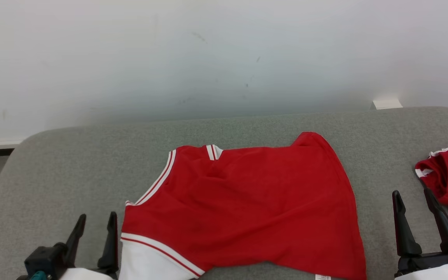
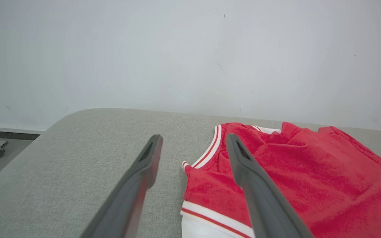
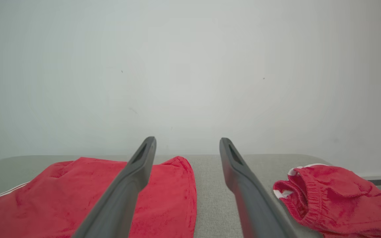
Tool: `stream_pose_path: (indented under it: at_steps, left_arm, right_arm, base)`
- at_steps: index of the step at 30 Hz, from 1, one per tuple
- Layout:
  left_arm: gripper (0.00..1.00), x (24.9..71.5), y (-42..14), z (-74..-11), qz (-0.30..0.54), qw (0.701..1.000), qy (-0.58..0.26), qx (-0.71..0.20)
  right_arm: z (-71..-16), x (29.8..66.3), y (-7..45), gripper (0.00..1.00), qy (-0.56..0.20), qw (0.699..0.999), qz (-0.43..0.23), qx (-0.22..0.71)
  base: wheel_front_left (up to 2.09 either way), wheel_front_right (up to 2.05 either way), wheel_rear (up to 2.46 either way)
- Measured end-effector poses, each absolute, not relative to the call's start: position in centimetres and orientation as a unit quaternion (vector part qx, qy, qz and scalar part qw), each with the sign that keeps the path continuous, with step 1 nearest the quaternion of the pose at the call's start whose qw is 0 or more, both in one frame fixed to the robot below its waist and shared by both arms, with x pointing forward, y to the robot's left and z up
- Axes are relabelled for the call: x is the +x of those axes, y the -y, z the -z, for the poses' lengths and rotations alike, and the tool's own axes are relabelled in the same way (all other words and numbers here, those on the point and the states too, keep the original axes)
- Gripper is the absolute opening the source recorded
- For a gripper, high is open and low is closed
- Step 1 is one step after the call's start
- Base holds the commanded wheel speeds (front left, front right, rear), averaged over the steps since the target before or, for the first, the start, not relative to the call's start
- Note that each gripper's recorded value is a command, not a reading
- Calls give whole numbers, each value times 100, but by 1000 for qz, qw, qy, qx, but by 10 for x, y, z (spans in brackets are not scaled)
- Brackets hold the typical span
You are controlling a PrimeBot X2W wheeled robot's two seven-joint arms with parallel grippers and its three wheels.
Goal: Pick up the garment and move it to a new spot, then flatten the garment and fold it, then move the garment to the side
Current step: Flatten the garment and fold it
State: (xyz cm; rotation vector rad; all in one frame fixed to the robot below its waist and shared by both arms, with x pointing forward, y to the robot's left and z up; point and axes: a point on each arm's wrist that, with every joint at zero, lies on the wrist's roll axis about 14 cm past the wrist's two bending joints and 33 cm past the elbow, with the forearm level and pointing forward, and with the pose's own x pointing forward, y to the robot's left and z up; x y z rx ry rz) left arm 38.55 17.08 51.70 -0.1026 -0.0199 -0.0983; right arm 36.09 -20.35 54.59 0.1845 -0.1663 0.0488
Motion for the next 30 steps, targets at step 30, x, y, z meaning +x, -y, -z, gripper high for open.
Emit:
stream_pose_path:
  at_steps: [30]
  left_arm:
    - [100, 369, -171, -507, 38, 997, 39, -62]
  right_arm:
    - [-536, 342, 193, 100, 89, 992, -31, 82]
  base:
    - [0, 0, 0]
